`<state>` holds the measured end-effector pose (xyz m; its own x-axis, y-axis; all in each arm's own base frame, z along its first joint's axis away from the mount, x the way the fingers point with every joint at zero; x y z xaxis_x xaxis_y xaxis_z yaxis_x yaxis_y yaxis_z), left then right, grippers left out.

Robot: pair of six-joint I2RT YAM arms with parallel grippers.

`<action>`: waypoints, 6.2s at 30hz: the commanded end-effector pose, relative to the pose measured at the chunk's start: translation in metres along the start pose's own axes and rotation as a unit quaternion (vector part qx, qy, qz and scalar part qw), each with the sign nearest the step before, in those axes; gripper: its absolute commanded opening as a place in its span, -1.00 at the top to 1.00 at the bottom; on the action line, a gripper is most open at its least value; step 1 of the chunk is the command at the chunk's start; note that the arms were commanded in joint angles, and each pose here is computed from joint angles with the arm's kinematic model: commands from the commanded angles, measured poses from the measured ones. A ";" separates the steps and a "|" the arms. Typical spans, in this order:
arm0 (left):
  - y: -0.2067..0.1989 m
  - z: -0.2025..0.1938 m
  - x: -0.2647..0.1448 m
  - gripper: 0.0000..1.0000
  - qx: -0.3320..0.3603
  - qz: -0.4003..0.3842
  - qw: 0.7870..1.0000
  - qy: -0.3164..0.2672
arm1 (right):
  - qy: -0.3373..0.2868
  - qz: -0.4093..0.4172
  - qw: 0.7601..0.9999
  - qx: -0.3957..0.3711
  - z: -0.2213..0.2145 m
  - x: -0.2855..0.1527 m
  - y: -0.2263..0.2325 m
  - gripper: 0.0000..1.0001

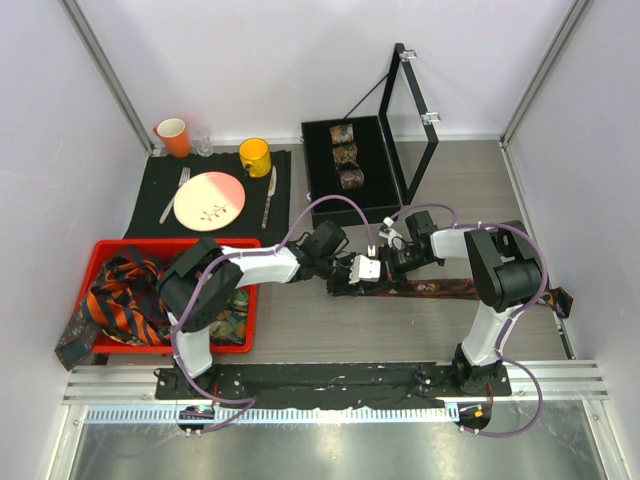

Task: Roll the ties
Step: Roll the tie at the center of the board.

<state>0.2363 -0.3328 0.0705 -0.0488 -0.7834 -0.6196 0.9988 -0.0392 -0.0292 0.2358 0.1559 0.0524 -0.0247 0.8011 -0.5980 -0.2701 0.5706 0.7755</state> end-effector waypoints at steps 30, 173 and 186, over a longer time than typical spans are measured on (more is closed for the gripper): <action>-0.003 -0.005 -0.031 0.98 -0.074 0.054 0.995 0.030 | 0.031 -0.114 0.992 0.039 -0.012 -0.017 -0.030 0.71; -0.013 -0.021 -0.019 -0.43 -0.123 0.028 0.988 -0.094 | 0.043 -0.094 0.992 0.072 -0.014 0.022 -0.034 0.99; -0.013 -0.019 -0.001 0.44 -0.087 0.011 0.994 -0.070 | 0.032 -0.074 0.995 0.066 -0.004 0.020 -0.027 0.87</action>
<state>0.2282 -0.3132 0.0530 0.0062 -0.8739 -0.4860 0.9744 0.1144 -0.1933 0.2375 0.1726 0.0464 -0.0994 0.8245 -0.5571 -0.1108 0.5472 0.8296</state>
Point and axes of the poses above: each gripper's point midway between its finger pads, its own x axis out along the fingers, its own y axis along the line the jaws close on, z = x × y, the point moved 6 cm from there along -x, back along the fingers, and after that the axes turned 9 degrees about -x, right-handed, at the moved point
